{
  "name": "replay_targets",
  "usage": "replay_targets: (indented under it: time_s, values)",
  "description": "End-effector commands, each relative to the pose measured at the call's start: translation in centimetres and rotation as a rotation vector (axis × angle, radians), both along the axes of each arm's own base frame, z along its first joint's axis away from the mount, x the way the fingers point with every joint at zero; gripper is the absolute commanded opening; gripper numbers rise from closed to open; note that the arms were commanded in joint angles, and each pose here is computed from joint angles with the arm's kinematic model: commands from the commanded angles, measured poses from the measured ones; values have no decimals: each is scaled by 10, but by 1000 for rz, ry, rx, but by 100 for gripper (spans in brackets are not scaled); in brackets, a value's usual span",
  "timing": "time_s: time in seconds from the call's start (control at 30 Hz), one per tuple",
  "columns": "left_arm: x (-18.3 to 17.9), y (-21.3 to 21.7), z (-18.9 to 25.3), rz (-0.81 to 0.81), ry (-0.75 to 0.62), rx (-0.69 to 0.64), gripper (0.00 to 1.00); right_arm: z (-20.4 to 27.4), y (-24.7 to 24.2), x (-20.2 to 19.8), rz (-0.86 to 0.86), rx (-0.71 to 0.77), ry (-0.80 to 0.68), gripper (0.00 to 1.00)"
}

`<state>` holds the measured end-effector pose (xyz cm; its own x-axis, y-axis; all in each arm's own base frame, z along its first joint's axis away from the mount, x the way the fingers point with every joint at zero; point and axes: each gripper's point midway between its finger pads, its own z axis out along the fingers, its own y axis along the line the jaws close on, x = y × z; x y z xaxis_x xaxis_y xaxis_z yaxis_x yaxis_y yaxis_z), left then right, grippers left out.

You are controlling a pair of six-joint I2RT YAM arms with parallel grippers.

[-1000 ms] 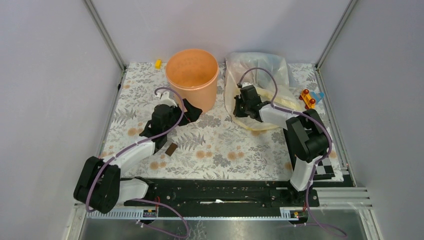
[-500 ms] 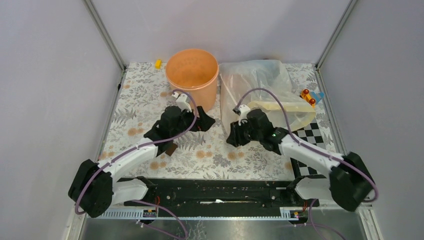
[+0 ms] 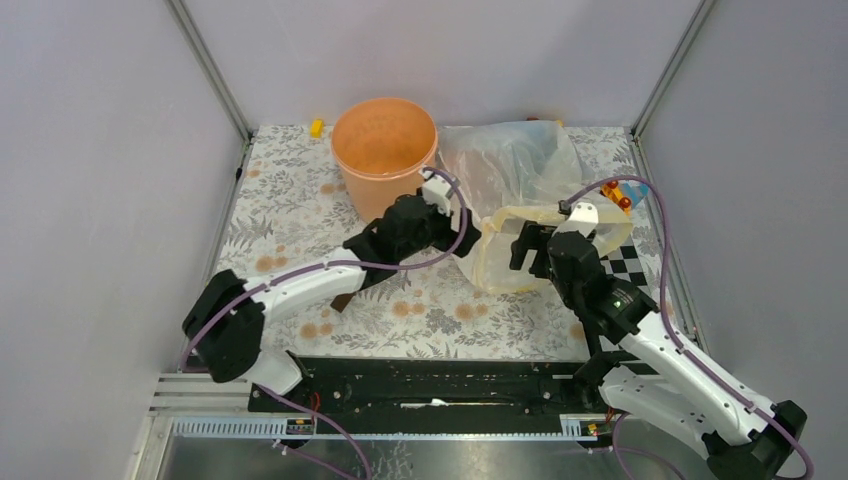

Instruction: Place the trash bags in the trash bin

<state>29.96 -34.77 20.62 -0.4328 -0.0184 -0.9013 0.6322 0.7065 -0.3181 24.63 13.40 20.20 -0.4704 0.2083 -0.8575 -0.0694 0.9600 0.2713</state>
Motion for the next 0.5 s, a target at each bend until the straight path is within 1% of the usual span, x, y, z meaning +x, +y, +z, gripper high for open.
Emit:
replay_targets:
  time_s: [0.0,0.07,0.17,0.2,0.23,0.47]
  values:
    - [11,-30,13,-52,-171,87,85,21,-55,4,-285,-63,-63,94]
    - [17,-43,9,-71,-191,124,87,35,-63,2,-317,-40,-109,95]
    - [31,-60,2,-76,-180,170,92,54,-76,-3,-350,-22,-174,95]
    - [36,-65,-1,-76,-177,183,97,59,-80,-4,-361,-15,-192,95]
    - [42,-71,-4,-72,-178,197,99,62,-83,-6,-372,-14,-205,95]
    - [82,-101,-27,-43,-218,277,99,67,-98,-18,-407,50,-264,97]
